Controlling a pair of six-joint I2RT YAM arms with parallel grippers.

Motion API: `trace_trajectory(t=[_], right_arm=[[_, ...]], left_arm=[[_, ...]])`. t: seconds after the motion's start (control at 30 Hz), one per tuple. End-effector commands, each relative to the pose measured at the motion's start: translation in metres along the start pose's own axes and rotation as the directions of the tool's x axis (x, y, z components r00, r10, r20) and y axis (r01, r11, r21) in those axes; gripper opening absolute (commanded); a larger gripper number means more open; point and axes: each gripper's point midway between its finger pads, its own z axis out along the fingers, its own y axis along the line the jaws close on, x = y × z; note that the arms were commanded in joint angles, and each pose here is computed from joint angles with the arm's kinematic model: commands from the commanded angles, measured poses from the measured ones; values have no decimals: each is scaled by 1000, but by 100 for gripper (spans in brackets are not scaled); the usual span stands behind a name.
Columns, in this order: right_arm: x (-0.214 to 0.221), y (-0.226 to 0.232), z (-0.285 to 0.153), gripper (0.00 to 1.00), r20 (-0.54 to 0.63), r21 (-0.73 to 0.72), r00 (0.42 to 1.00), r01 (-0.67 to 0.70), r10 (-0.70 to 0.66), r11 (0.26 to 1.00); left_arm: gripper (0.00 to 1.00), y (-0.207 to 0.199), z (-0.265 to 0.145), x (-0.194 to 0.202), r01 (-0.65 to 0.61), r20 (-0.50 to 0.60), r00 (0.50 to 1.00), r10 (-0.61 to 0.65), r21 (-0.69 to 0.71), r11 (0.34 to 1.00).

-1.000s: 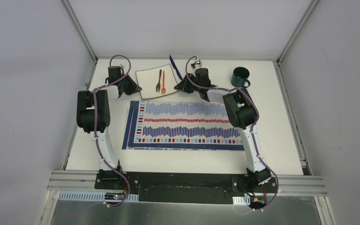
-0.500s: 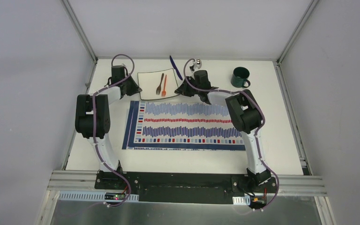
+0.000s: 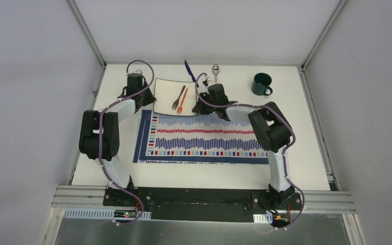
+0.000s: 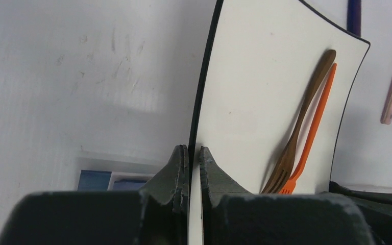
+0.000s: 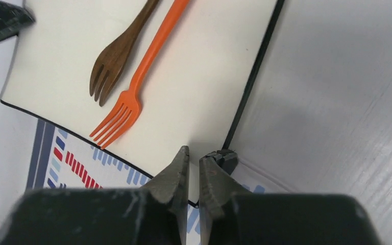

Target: Set the dinner table for one person

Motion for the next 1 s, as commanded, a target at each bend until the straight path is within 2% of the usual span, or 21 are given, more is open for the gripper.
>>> trace_trajectory(t=[0.0, 0.4, 0.83, 0.9, 0.97], right_arm=[[44, 117, -13, 0, -54, -300, 985, 140, -163, 944], [56, 110, -15, 0, -72, -286, 982, 150, -177, 946], [68, 101, -14, 0, -110, -275, 976, 152, -188, 949], [69, 100, -15, 0, -118, -272, 974, 156, -194, 950], [69, 99, -18, 0, -123, -269, 974, 153, -191, 951]], left_arm=[[0, -144, -38, 41, -60, -93, 989, 112, 440, 896], [0, -157, -30, 111, -70, -206, 963, 176, 439, 896], [0, -137, -15, 125, -82, -249, 952, 180, 359, 930], [7, -135, -16, 123, -87, -245, 953, 179, 346, 934], [18, -135, -19, 118, -99, -233, 955, 183, 332, 938]])
